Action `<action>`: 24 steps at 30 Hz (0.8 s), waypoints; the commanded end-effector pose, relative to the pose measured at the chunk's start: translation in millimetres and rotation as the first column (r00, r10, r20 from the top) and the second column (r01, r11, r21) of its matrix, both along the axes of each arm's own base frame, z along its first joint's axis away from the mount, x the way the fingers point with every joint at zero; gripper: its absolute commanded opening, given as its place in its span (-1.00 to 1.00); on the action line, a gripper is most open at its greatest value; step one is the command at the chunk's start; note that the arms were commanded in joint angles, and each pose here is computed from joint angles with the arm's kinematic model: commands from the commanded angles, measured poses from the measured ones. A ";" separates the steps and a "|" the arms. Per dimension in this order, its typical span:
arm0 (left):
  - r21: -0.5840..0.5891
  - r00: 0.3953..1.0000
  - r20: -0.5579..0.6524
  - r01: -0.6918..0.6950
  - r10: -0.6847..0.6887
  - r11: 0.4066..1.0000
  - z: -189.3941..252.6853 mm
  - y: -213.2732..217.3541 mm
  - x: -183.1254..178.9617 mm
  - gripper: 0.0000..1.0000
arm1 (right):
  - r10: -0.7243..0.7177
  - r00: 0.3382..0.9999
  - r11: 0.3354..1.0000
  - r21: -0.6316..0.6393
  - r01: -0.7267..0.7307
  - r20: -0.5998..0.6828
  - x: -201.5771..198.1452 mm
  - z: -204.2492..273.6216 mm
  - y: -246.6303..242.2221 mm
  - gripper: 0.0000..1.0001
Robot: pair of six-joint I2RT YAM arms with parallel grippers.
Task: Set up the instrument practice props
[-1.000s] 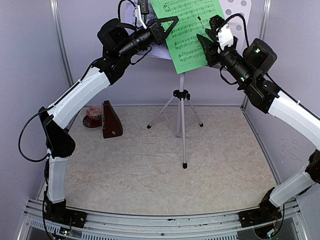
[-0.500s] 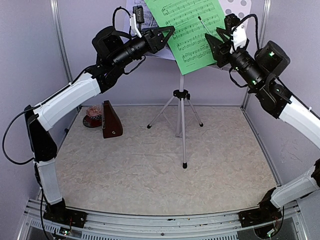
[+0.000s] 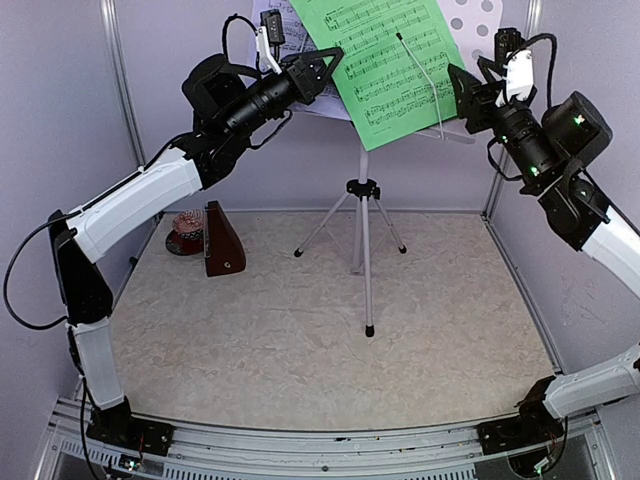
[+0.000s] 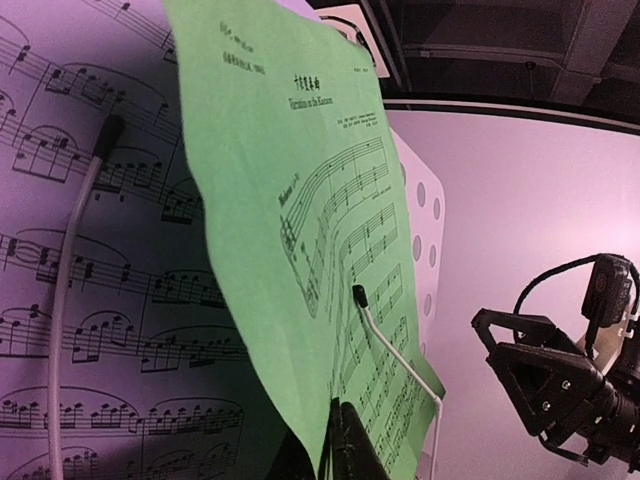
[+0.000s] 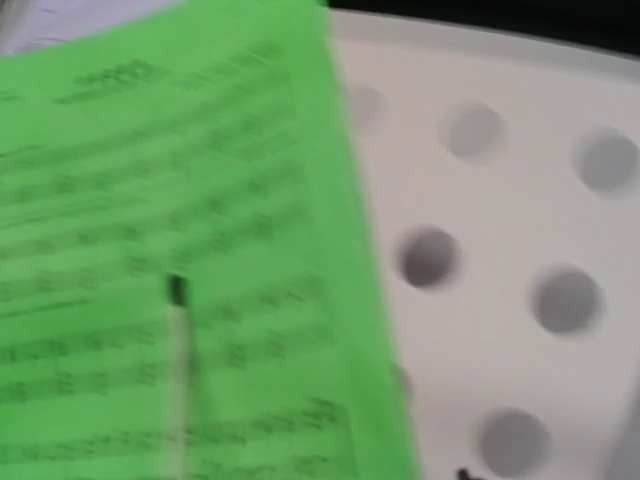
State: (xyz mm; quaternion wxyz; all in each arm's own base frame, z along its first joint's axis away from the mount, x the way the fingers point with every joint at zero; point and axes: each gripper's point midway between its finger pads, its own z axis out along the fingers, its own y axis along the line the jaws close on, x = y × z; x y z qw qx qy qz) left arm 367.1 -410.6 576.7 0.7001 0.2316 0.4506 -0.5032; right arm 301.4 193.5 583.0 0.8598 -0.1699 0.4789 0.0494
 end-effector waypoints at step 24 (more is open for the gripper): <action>0.008 0.980 0.185 0.067 -0.067 0.998 16.7 -36.4 5.1 -1.00 | 0.150 0.984 0.982 0.133 -0.137 -0.096 31.6 1.9 -28.4 0.16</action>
